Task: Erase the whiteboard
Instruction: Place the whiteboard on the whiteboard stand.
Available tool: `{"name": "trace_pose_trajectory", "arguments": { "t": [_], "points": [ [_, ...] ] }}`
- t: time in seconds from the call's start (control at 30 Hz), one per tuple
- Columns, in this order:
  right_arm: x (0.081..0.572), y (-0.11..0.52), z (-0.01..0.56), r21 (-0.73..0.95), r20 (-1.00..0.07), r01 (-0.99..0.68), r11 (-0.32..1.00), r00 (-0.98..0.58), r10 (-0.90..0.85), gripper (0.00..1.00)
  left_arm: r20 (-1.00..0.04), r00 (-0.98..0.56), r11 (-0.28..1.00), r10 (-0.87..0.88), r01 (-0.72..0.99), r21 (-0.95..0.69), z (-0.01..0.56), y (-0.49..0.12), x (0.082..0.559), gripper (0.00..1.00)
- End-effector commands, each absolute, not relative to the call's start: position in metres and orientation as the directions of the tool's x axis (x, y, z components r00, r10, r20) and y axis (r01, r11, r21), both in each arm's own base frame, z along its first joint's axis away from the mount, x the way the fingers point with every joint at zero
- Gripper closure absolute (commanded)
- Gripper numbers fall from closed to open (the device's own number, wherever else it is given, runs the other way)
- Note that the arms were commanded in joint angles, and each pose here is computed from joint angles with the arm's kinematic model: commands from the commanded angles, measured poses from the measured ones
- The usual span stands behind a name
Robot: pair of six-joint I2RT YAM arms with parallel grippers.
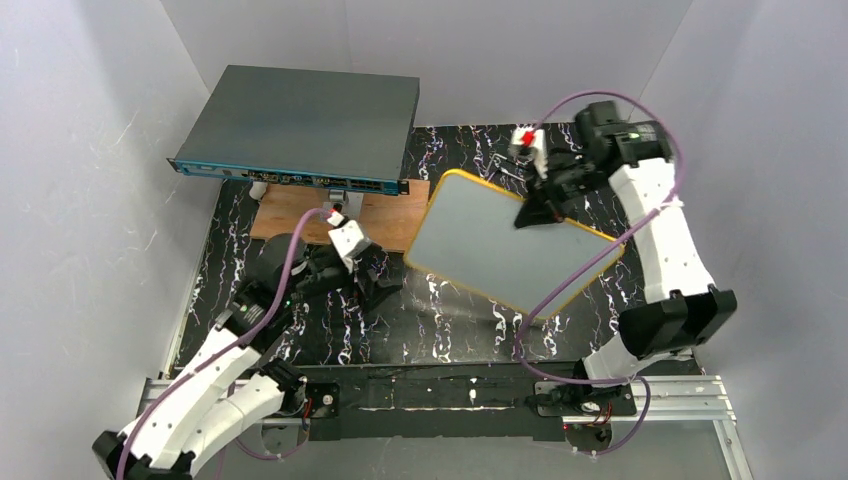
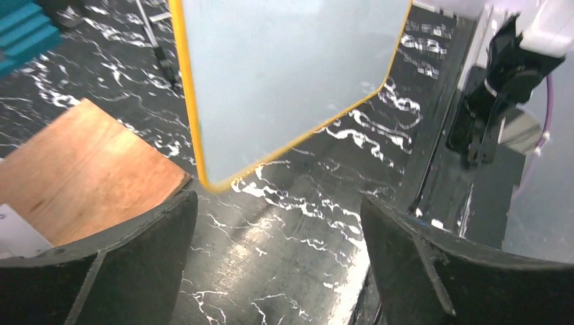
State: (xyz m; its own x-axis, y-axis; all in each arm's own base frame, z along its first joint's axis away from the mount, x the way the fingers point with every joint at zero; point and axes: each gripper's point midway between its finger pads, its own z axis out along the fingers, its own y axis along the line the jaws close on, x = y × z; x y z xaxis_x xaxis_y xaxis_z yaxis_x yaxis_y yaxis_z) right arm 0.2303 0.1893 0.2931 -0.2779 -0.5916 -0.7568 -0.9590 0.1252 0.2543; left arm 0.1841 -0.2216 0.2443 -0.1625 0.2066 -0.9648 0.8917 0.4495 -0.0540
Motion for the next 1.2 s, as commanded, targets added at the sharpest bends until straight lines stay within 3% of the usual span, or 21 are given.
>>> {"name": "trace_pose_trajectory", "arguments": {
  "t": [0.0, 0.2, 0.4, 0.67, 1.07, 1.17],
  "points": [
    [0.225, 0.157, 0.334, 0.220, -0.821, -0.938, 0.269, -0.327, -0.468, 0.99, -0.989, -0.095, 0.528, 0.110, 0.849, -0.023, 0.281, -0.205, 0.180, 0.04],
    [0.277, 0.093, 0.383, 0.157, -0.874, -0.820, 0.550, -0.375, -0.309, 0.99, -0.988, -0.132, 0.571, 0.081, 0.819, -0.063, 0.271, -0.182, 0.155, 0.02],
    [0.327, 0.059, 0.402, 0.104, -0.891, -0.752, 0.651, -0.361, -0.275, 0.99, -0.969, -0.235, 0.612, 0.076, 0.778, -0.140, 0.231, -0.167, 0.140, 0.02],
    [0.367, 0.059, 0.392, 0.117, -0.894, -0.768, 0.630, -0.358, -0.271, 0.99, -0.969, -0.237, 0.657, 0.068, 0.741, -0.135, 0.216, -0.157, 0.142, 0.02],
    [0.456, 0.104, 0.345, -0.117, -0.865, -0.853, 0.509, -0.164, -0.474, 0.99, -0.957, -0.268, 0.694, 0.107, 0.710, -0.122, 0.205, -0.152, 0.150, 0.00],
    [0.461, 0.108, 0.337, -0.101, -0.869, -0.867, 0.489, -0.162, -0.467, 0.99, -0.957, -0.270, 0.696, 0.109, 0.708, -0.121, 0.203, -0.152, 0.151, 0.00]
  ]
}}
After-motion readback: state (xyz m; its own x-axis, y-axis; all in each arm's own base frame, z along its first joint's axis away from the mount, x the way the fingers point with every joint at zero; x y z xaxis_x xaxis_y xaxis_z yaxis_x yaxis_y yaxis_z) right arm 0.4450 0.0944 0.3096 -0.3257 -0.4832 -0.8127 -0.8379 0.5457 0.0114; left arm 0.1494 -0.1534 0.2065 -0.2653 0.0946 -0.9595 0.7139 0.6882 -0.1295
